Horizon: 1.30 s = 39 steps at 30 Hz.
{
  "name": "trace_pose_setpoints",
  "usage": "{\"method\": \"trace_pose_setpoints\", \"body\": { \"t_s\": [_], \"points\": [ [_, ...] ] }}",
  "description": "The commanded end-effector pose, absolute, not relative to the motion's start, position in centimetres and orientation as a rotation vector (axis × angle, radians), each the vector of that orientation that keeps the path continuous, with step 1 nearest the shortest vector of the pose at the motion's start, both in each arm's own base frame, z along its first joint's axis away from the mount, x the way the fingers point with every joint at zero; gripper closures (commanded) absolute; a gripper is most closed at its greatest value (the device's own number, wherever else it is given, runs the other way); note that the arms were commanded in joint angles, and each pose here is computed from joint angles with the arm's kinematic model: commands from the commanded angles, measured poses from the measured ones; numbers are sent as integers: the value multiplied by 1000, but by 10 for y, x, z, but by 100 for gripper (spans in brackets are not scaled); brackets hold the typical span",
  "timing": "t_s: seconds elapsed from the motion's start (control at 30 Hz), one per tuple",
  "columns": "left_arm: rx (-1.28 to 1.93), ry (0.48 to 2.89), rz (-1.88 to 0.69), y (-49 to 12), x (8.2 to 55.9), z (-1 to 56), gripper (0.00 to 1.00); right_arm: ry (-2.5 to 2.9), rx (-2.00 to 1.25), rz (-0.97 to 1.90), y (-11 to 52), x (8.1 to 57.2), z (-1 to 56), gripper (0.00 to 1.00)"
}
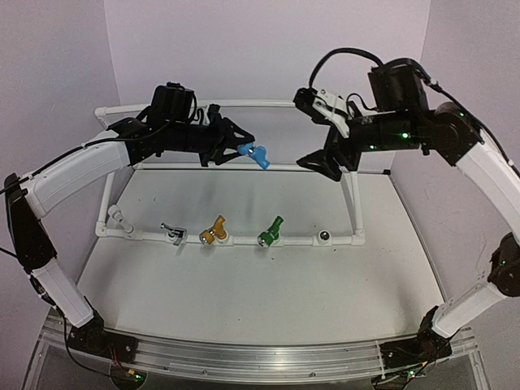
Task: Install the water faucets
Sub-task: Pass from the left arm to the right
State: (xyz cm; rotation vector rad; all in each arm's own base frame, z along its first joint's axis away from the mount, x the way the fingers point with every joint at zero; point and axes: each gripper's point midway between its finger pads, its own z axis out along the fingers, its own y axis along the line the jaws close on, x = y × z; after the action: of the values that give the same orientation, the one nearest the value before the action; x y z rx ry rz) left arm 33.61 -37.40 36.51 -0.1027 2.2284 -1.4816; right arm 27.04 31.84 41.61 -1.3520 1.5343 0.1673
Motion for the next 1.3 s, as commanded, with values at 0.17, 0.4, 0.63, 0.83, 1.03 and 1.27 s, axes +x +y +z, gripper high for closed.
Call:
{"method": "trace_pose_setpoints", "body": {
  "t_s": [0.17,0.4,0.63,0.83,1.03,1.27],
  "points": [
    [-529,2016,-1368,-345,375,400,100,1785,-1444,-106,333,317,351,20],
    [-683,1972,-1474,-345,371,393,100,1661,-1442,-155,370,346,353,31],
    [-693,1959,-1542,-349,366,404,100,1507,-1512,-138,401,356,354,40],
    [-653,1951,-1619,-358,361,413,100,1368,-1592,-112,419,353,354,44],
    [-650,1959,-1628,-362,359,413,100,1337,-1598,-208,422,368,352,52],
    [-646,1930,-1669,-361,354,419,100,1326,-1616,-304,420,379,341,62]
  ]
}}
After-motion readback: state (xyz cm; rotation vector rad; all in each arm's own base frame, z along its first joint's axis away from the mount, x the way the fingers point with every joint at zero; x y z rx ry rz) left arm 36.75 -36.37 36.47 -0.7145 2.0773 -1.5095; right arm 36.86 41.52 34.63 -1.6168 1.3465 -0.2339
